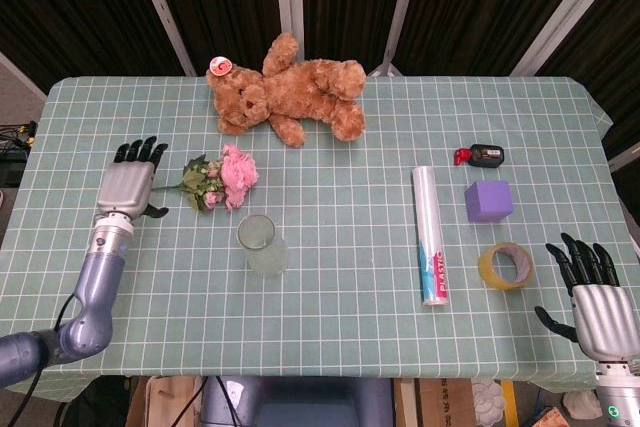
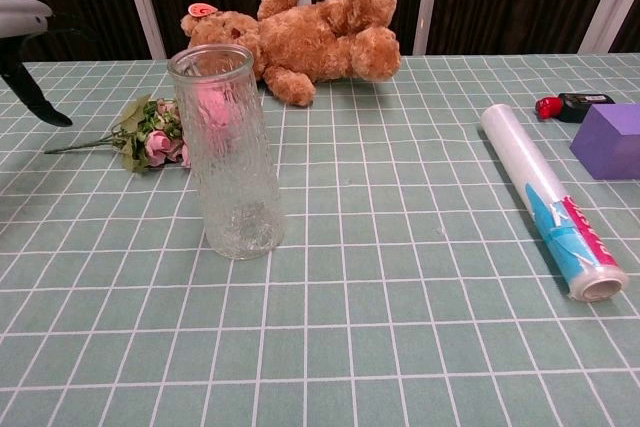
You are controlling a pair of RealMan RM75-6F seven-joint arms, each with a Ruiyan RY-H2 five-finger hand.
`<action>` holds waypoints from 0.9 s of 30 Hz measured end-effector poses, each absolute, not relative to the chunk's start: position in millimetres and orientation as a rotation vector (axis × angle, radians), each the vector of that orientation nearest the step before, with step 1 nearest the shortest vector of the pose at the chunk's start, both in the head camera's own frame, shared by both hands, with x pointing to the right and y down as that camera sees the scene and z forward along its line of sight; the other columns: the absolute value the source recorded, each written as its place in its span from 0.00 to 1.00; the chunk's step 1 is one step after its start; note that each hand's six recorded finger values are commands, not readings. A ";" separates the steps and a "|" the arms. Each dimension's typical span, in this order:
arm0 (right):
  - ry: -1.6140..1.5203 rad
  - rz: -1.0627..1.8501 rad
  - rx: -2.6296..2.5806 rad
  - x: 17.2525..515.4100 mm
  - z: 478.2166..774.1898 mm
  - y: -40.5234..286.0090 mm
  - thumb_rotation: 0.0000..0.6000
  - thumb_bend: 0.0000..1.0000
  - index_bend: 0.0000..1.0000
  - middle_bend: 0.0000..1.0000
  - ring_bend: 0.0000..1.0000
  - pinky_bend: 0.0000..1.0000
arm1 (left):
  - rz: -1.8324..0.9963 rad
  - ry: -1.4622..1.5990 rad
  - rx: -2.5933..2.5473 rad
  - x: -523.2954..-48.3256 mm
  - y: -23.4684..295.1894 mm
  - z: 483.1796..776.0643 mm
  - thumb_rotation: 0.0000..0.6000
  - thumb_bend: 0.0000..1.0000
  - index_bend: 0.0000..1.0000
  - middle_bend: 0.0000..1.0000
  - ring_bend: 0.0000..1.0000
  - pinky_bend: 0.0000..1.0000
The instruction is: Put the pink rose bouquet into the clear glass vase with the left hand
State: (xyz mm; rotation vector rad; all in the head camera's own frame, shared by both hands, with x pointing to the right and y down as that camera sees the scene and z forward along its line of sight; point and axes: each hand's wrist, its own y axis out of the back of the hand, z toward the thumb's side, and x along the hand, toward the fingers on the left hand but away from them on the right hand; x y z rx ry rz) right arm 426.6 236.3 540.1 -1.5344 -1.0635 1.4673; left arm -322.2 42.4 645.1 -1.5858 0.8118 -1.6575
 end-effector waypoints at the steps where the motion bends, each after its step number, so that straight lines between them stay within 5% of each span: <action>1: -1.065 1.469 -1.533 427.0 540.3 236.2 1.00 0.20 0.14 0.08 0.09 0.00 | -1.662 0.803 -1.586 -318.0 42.7 648.7 1.00 0.16 0.10 0.00 0.00 0.00; 27: -1.069 1.496 -1.533 431.2 545.3 234.8 1.00 0.21 0.14 0.08 0.09 0.00 | -1.699 0.704 -1.514 -256.6 46.7 715.8 1.00 0.13 0.10 0.00 0.00 0.00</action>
